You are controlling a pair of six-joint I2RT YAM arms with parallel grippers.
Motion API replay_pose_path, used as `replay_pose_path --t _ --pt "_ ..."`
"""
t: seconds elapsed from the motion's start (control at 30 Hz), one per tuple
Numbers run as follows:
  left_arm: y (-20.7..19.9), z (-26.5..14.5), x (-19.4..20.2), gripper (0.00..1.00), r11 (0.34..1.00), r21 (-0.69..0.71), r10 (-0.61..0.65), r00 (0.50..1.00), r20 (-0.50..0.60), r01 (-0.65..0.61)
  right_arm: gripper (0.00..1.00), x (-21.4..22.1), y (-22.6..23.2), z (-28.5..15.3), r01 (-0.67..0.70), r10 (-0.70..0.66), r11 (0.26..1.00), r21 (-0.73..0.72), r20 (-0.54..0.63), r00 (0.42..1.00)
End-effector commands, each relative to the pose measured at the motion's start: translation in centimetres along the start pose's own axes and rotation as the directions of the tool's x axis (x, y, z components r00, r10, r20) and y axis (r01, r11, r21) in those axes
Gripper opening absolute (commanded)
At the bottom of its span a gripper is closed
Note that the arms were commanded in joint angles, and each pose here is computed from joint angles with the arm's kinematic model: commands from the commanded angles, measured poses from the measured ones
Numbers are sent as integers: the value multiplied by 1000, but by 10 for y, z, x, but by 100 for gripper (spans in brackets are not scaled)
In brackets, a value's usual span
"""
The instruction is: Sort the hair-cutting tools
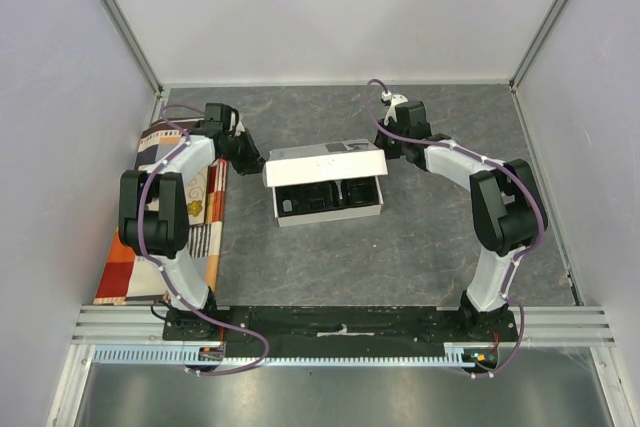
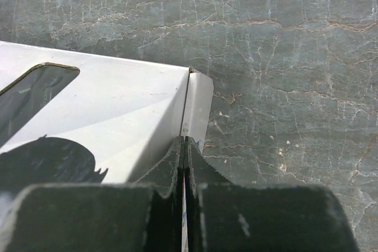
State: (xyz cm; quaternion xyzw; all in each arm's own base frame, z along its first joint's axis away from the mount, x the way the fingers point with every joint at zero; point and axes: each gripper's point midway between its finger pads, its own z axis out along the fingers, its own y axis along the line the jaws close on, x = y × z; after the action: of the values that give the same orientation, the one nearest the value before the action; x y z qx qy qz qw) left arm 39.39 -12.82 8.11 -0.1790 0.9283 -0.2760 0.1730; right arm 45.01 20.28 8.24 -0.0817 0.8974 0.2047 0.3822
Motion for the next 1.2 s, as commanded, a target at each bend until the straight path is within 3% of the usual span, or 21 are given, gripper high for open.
replay_pose_path --t 0.0,0.23,0.57,0.87,1.17 --pt "-12 -12 -3 2 998 25 64 997 53 -66 0 -12 16 -10 30 -28 999 -39 55 998" --pt "-6 -21 2 2 998 -10 65 995 75 -64 0 -17 7 -25 60 -62 998 34 88 994" --pt "-44 -79 -26 2 980 -69 200 948 249 -188 0 -62 22 -76 199 -248 949 245 191 950" --pt "-82 -76 -11 2 957 -2 282 928 244 -291 0 -80 59 -103 258 -297 951 172 265 917" --pt "-66 -55 22 2 952 -39 307 934 183 -305 0 -23 65 -85 260 -274 960 101 156 949"
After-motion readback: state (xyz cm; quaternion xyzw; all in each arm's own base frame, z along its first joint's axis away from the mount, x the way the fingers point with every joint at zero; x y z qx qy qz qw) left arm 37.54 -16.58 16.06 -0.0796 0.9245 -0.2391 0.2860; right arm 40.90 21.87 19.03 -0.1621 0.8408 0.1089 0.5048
